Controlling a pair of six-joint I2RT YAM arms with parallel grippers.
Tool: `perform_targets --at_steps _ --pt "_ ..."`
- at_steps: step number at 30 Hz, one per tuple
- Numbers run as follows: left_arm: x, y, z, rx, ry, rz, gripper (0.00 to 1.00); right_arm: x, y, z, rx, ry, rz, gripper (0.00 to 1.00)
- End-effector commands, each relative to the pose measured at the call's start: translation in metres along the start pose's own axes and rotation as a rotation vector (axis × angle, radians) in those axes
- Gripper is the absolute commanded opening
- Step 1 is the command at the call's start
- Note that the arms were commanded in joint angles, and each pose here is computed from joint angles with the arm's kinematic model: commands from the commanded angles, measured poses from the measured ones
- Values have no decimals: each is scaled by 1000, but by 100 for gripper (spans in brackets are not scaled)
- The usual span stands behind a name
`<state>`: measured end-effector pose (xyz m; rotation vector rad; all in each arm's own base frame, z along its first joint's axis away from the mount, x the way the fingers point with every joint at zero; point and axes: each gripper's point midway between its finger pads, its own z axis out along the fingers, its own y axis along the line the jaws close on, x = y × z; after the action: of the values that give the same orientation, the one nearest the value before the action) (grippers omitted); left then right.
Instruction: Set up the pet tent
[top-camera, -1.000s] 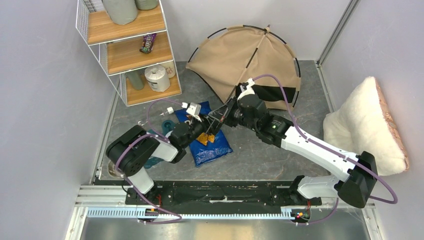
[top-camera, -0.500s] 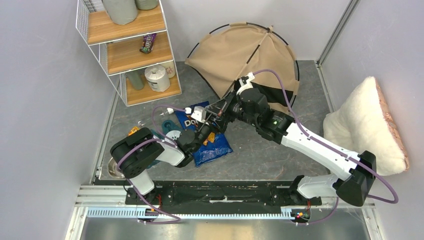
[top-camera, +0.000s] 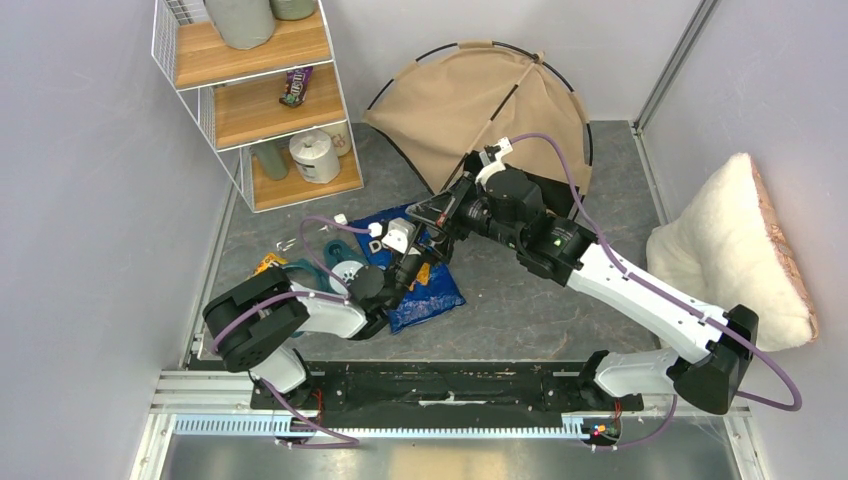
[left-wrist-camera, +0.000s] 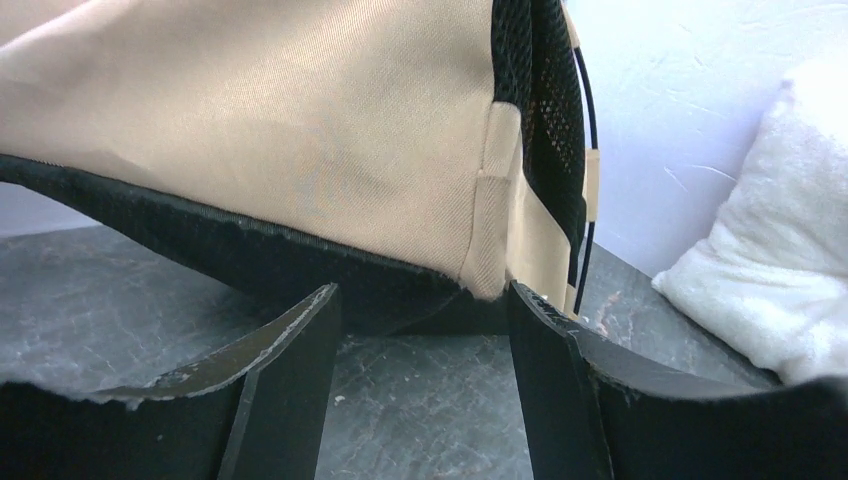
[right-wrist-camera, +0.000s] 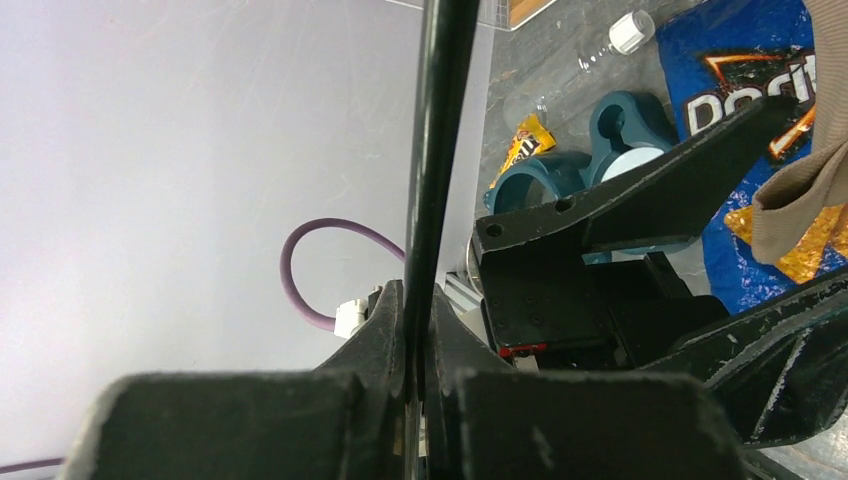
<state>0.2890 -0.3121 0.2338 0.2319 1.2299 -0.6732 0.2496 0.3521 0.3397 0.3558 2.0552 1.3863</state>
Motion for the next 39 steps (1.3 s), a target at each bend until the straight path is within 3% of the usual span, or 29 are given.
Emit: perform_targets --at_steps 1,6,10,12,20,34,36,39 --pt "-43 -17 13 40 -139 105 68 -23 30 -5 -78 -73 27 0" --pt "-44 -13 21 4 -146 143 66 -23 35 -8 -95 -58 41 0" --pt "-44 -12 24 -5 -148 159 46 -25 35 -9 -95 -62 47 0" --pt "-41 -13 25 -5 -142 154 41 -26 34 -9 -94 -63 49 0" --pt "-26 -14 24 8 -111 150 47 -26 32 -7 -88 -65 52 0" --pt "-13 -18 25 33 -87 153 45 -22 30 -6 -91 -40 47 0" --pt "-12 -19 26 38 -85 151 38 -22 30 -6 -90 -40 45 0" --pt "-13 -20 25 42 -87 154 19 -21 27 -6 -86 -37 36 0"
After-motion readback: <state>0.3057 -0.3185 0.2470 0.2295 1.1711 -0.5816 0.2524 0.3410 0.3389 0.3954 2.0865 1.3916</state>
